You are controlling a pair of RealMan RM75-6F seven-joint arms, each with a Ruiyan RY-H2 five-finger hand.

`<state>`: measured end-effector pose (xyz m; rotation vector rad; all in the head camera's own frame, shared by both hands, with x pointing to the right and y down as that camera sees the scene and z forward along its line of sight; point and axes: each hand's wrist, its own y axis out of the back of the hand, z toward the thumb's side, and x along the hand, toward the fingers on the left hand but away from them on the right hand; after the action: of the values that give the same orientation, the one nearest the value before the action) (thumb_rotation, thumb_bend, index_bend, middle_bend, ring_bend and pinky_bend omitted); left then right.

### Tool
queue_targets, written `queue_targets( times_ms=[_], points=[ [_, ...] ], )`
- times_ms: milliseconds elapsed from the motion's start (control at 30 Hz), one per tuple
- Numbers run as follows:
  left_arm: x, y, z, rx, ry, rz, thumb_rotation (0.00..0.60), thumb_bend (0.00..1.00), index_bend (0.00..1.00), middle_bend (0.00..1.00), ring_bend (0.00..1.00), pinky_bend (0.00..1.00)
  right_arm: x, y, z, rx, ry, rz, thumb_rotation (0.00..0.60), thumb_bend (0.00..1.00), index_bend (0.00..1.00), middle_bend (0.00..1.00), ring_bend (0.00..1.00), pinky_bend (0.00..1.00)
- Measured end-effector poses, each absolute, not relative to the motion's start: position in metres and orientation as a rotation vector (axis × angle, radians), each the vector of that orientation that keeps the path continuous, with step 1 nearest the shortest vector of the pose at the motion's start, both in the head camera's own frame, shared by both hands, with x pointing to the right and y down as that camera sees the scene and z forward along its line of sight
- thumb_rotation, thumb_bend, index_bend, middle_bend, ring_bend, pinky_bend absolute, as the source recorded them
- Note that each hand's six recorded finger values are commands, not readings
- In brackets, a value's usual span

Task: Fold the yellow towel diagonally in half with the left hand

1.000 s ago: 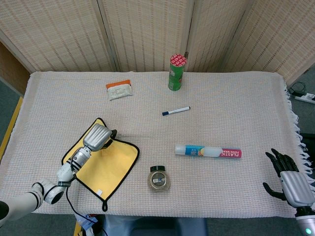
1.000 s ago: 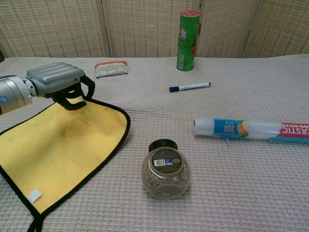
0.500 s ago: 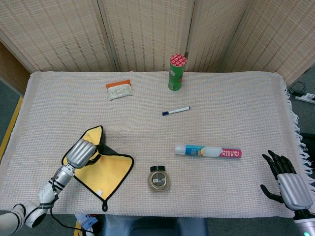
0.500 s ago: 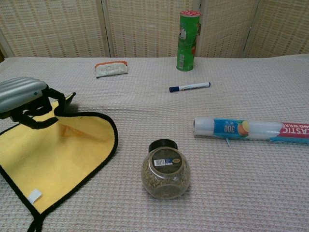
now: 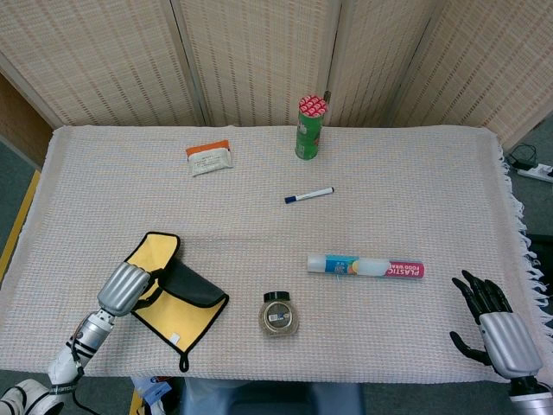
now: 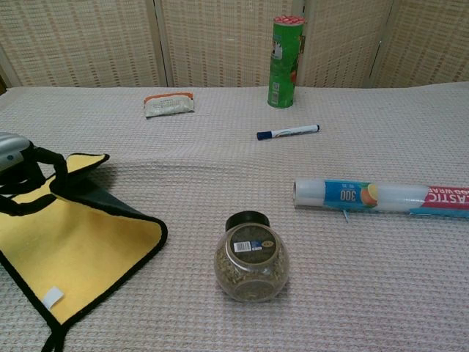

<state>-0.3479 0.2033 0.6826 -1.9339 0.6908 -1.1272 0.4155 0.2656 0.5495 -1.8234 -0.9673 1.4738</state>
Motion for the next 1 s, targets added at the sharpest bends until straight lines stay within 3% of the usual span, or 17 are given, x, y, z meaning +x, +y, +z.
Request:
queue_targets(
  times_ms=[1000],
  points=[
    [-0.370, 0.235, 0.672, -1.953, 0.779, -1.190, 0.600, 0.48, 0.64, 1.00, 1.00, 1.00, 0.400, 0.270, 0.554, -1.858, -0.909, 1.459, 0.600, 0.37, 0.00, 0.00, 0.00, 0.00]
  ],
)
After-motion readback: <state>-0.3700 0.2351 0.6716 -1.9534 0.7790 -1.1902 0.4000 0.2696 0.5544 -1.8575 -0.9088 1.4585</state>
